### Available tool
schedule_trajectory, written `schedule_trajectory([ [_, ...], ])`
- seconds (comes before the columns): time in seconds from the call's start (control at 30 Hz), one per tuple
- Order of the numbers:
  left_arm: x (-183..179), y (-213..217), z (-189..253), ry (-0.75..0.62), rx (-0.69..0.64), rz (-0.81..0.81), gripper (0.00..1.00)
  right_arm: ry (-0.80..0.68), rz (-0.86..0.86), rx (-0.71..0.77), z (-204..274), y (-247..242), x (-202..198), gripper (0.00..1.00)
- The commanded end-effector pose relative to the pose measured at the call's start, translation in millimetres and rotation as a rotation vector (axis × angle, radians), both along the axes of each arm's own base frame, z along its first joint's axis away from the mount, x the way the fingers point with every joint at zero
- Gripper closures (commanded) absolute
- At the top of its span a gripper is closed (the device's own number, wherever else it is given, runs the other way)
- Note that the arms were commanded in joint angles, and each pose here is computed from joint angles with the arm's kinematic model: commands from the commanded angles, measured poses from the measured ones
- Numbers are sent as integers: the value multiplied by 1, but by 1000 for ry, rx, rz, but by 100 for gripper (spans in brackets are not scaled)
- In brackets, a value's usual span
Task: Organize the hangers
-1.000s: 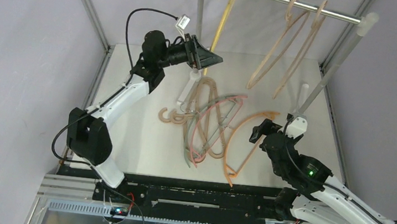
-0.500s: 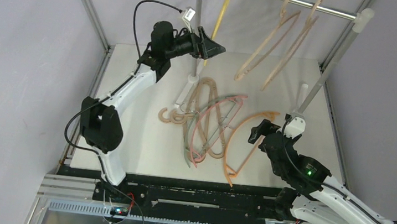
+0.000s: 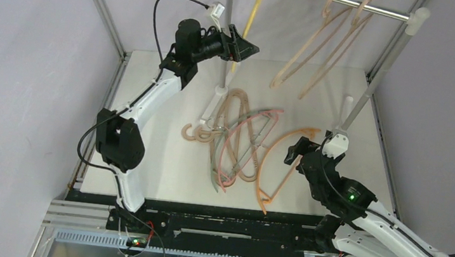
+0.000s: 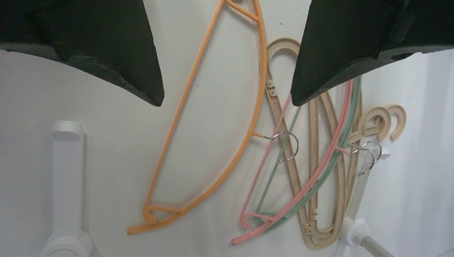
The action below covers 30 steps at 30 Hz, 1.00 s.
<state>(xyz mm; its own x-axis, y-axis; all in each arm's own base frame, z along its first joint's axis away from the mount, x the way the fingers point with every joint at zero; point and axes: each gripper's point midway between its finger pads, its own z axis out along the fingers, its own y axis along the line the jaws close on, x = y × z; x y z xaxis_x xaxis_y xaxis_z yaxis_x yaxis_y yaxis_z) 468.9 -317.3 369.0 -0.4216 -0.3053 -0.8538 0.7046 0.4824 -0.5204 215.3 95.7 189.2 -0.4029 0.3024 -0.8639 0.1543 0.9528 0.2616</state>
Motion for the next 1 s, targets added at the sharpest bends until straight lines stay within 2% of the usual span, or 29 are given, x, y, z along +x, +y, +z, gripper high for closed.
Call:
schedule_trajectory([
  [0.0, -7, 13, 57, -173, -33, 31, 1, -15, 15, 8, 3, 7, 6, 4],
  [0.37, -13, 16, 105, -254, -97, 12, 1, 1, 25, -11, -2, 10, 8, 4],
  [0.73, -6, 47, 84, -249, 1, 121, 1, -1, 33, -10, -1, 11, 10, 3],
  [0.97, -15, 87, 90, -264, -34, 177, 1, 6, 32, -7, -6, 12, 10, 0],
])
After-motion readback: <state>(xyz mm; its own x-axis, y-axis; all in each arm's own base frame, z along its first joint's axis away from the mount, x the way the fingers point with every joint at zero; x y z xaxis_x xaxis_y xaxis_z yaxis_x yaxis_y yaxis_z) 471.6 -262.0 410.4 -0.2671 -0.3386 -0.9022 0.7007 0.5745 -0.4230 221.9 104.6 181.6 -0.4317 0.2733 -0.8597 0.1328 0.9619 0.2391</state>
